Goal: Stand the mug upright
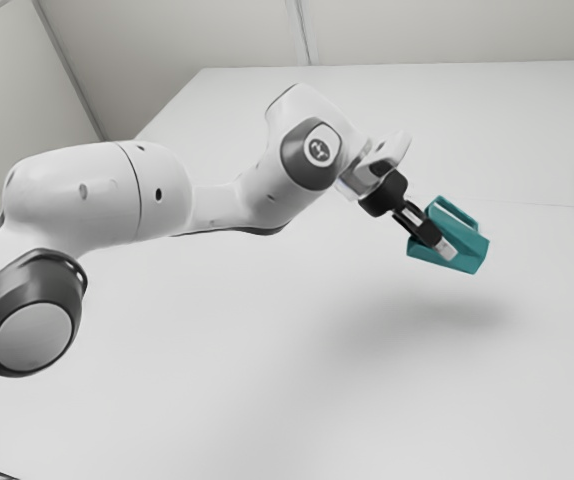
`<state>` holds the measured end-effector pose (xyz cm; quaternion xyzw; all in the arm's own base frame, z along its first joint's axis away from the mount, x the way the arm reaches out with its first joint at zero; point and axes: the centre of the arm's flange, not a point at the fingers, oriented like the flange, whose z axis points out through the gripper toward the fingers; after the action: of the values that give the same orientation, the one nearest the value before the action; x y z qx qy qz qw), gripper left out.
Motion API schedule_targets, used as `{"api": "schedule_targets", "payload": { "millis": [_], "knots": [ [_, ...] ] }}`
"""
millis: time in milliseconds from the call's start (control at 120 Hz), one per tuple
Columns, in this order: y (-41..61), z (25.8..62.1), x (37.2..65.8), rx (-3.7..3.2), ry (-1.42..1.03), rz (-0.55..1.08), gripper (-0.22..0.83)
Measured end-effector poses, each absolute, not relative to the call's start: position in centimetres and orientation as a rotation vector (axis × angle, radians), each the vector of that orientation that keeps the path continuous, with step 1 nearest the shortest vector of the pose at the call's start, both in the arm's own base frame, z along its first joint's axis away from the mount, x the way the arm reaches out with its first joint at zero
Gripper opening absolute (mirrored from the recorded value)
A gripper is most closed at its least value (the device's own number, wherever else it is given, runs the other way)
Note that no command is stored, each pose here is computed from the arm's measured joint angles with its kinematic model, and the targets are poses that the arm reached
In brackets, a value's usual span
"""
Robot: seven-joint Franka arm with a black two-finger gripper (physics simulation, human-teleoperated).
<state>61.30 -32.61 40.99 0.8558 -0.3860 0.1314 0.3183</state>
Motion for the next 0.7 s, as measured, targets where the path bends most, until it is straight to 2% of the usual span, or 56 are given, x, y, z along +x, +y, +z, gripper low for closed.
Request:
{"api": "schedule_targets", "payload": {
  "millis": [250, 700],
  "knots": [
    [-27.2, 43.2, 58.9, 2.438, -1.069, 0.288, -0.17],
    [-19.1, 43.2, 56.5, 2.786, -1.073, 0.150, -0.17]
  ]
}}
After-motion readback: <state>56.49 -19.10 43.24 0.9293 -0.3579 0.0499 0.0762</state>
